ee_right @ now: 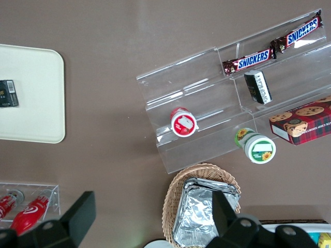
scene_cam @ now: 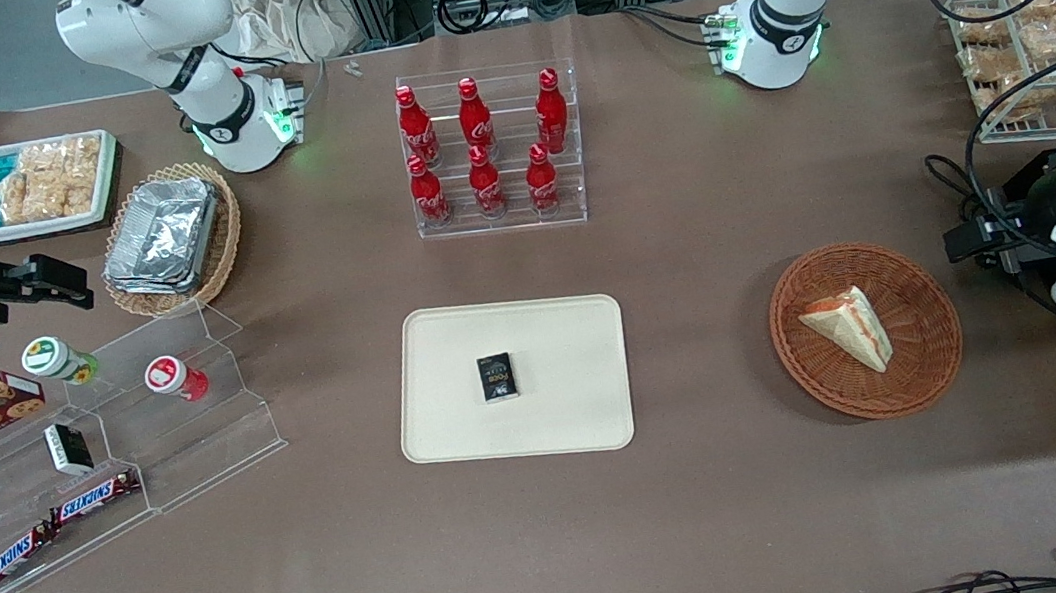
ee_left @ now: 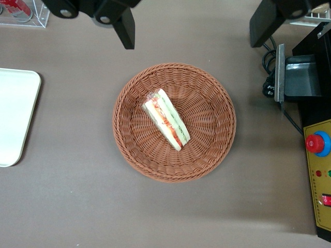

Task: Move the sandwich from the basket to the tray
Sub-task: 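Move the left gripper down over the sandwich in the wicker basket, then close the left gripper on the wrapped sandwich and lift it, then carry the sandwich with the left gripper over to the cream tray, then lower the sandwich onto the tray beside the black pack, open left gripper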

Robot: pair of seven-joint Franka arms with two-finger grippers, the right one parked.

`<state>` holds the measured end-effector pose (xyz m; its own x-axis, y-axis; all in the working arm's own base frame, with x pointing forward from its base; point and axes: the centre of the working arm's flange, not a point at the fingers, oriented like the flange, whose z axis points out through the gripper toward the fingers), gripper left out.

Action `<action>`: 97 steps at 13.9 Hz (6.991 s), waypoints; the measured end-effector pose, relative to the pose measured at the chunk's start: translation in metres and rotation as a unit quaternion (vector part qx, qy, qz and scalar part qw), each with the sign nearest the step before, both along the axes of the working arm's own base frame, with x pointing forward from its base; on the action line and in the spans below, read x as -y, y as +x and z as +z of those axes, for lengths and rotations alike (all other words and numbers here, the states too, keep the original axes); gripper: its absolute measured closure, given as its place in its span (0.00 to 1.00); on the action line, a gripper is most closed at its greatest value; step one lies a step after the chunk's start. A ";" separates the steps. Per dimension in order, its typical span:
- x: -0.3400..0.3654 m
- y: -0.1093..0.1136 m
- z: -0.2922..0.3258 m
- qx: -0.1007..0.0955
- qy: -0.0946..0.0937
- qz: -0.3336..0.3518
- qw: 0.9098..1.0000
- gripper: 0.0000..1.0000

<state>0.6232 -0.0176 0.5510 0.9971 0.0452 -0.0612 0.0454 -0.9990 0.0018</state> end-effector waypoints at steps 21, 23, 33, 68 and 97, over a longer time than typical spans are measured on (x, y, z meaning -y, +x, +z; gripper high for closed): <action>0.018 -0.033 -0.206 -0.049 -0.030 0.089 0.994 0.00; 0.018 -0.035 -0.215 -0.050 -0.032 0.093 0.994 0.00; 0.009 -0.036 -0.284 0.026 -0.069 0.257 0.964 0.01; 0.298 -0.052 -0.160 0.040 -0.109 -0.028 0.993 0.84; 0.301 0.002 -0.160 0.012 0.021 0.033 0.999 0.02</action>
<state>0.6249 -0.3190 0.3910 0.9929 0.1138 -0.0336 0.1125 -0.9929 -0.0372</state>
